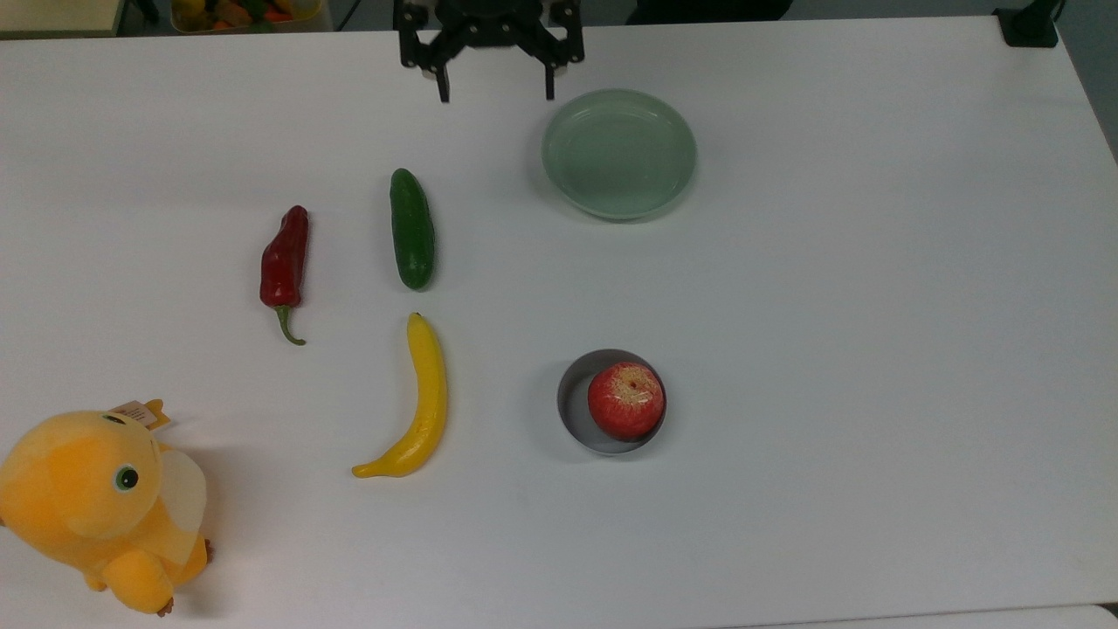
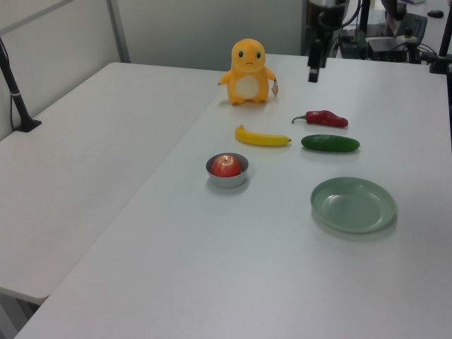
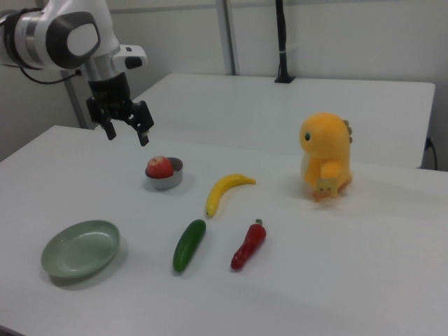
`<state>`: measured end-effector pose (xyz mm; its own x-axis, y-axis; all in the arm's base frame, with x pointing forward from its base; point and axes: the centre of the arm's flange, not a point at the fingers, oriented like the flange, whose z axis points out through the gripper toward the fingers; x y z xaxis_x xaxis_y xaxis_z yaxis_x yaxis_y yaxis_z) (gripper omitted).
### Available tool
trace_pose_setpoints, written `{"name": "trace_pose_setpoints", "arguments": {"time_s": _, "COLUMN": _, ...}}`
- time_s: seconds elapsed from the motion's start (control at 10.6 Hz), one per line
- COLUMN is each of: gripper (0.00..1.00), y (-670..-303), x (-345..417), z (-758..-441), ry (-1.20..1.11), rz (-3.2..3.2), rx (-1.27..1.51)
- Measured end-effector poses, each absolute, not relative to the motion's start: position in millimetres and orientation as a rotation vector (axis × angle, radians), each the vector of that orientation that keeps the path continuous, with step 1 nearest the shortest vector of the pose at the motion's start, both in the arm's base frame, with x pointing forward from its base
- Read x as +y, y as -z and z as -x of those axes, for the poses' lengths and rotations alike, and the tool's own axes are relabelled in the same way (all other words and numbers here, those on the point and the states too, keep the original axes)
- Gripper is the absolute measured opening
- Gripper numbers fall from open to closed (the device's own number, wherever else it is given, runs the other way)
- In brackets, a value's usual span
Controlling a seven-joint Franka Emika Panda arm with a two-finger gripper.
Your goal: Put the red apple in the bowl
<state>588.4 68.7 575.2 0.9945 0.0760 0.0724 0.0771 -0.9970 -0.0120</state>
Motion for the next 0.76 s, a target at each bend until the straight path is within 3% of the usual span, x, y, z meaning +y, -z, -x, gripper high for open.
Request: {"name": "trace_pose_setpoints", "arguments": {"time_s": 0.76, "gripper": 1.0, "y": -594, "x": 55, "z": -561, "ry": 0.104, "rz": 3.125, "rx": -0.091}}
